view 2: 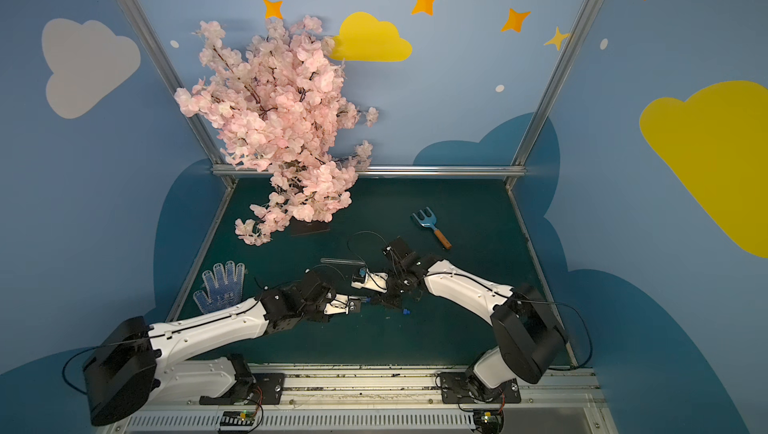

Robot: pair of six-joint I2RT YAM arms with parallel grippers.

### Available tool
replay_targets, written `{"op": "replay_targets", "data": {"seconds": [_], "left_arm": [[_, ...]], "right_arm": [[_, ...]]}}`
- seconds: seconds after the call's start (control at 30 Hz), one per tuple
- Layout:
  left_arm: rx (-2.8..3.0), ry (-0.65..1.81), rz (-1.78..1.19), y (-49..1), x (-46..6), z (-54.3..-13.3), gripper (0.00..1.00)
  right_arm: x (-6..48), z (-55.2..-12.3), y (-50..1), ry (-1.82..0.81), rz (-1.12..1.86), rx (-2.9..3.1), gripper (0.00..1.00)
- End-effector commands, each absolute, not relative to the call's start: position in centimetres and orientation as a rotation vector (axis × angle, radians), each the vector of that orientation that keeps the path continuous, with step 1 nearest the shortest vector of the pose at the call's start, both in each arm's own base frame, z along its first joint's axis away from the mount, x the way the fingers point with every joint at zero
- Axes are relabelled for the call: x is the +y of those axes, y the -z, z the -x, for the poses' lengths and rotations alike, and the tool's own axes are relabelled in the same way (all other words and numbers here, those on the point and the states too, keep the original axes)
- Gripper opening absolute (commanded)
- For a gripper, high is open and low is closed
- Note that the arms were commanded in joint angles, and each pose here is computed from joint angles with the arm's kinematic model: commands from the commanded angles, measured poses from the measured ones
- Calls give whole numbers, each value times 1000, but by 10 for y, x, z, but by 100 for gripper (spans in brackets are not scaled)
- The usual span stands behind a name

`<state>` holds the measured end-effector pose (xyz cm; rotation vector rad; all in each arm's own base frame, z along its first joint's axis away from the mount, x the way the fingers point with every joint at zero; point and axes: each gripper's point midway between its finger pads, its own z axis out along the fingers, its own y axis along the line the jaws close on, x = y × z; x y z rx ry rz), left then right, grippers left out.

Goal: Insert stoppers into test tubes
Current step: Insert the stopper into the test tube.

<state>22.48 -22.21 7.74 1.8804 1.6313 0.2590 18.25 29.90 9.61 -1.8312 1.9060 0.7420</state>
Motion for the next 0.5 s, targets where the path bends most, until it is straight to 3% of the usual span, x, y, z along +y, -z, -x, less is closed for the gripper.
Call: {"op": "replay_targets", "data": {"seconds": [0.0, 0.47], "left_arm": [[1532, -208, -1888, -92, -244, -222, 2], [1301, -159, -1909, -107, -264, -206, 2]], "right_arm": [[325, -190, -129, -836, 1757, 1825, 6], [341, -188, -155, -981, 1670, 1828, 1]]}}
